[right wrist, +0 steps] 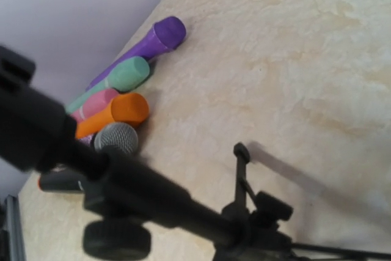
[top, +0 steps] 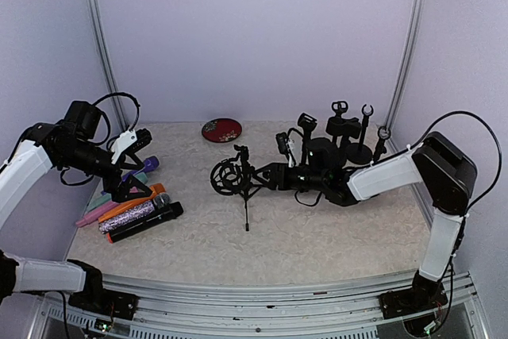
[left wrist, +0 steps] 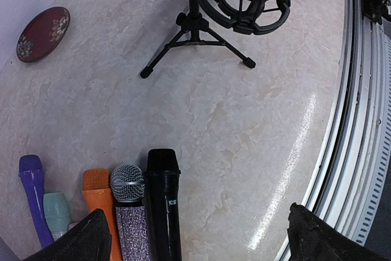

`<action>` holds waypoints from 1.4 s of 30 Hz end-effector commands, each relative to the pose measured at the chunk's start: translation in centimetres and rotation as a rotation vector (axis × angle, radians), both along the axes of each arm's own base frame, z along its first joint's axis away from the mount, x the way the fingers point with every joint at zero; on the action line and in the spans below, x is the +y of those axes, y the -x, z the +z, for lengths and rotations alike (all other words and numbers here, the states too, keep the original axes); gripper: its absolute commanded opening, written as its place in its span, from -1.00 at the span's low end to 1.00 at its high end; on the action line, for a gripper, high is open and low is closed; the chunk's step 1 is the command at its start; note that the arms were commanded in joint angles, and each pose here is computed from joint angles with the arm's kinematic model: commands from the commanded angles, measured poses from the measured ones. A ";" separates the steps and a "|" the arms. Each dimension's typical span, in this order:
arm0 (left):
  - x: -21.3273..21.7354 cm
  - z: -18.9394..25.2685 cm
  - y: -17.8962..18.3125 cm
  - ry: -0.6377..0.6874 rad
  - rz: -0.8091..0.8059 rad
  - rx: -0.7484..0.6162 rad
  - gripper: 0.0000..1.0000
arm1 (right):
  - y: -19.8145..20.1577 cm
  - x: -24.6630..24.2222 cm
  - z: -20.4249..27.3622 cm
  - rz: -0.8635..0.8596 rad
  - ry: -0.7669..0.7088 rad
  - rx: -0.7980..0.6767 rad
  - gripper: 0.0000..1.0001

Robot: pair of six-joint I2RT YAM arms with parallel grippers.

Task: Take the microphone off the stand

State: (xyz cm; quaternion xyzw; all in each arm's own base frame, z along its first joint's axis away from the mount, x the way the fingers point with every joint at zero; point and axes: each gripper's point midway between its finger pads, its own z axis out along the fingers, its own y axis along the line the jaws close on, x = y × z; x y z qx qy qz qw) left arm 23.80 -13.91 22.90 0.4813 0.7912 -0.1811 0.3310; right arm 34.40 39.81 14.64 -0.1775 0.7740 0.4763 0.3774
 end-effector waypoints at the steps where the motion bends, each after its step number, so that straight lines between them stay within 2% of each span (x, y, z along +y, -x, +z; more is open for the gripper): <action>1: 0.0 0.1 0.2 0.011 -0.008 0.004 0.95 | 1.3 1.4 -1.0 -0.031 0.055 -0.052 0.14; 5: -0.1 0.3 0.1 0.013 -0.007 -0.002 0.95 | 3.8 1.6 -2.7 -0.089 0.150 -0.097 0.20; 11: 0.0 0.4 0.0 0.015 -0.004 -0.008 0.95 | 4.9 1.3 -6.8 -0.150 0.318 -0.066 -0.01; 16: 0.1 0.5 0.1 0.013 -0.002 -0.017 0.97 | 4.7 2.0 -8.7 -0.140 0.372 -0.047 -0.09; 23: 0.3 0.8 0.1 0.009 0.004 -0.031 0.97 | 3.1 3.6 -9.8 -0.145 0.415 -0.054 -0.35; 27: 0.4 0.9 0.2 0.008 0.006 -0.034 0.97 | 1.9 3.8 -10.5 -0.173 0.430 -0.050 -0.69; 31: 0.6 0.8 0.2 0.004 0.007 -0.038 0.97 | -0.3 3.2 -10.9 -0.255 0.461 -0.047 -0.92; 34: 0.7 0.8 0.1 0.002 0.009 -0.040 0.97 | -2.1 3.3 -11.0 -0.291 0.487 -0.064 -1.00; 42: 1.3 0.3 -0.3 -0.004 0.025 -0.039 0.97 | -6.7 3.5 -9.1 -0.359 0.496 -0.123 -1.00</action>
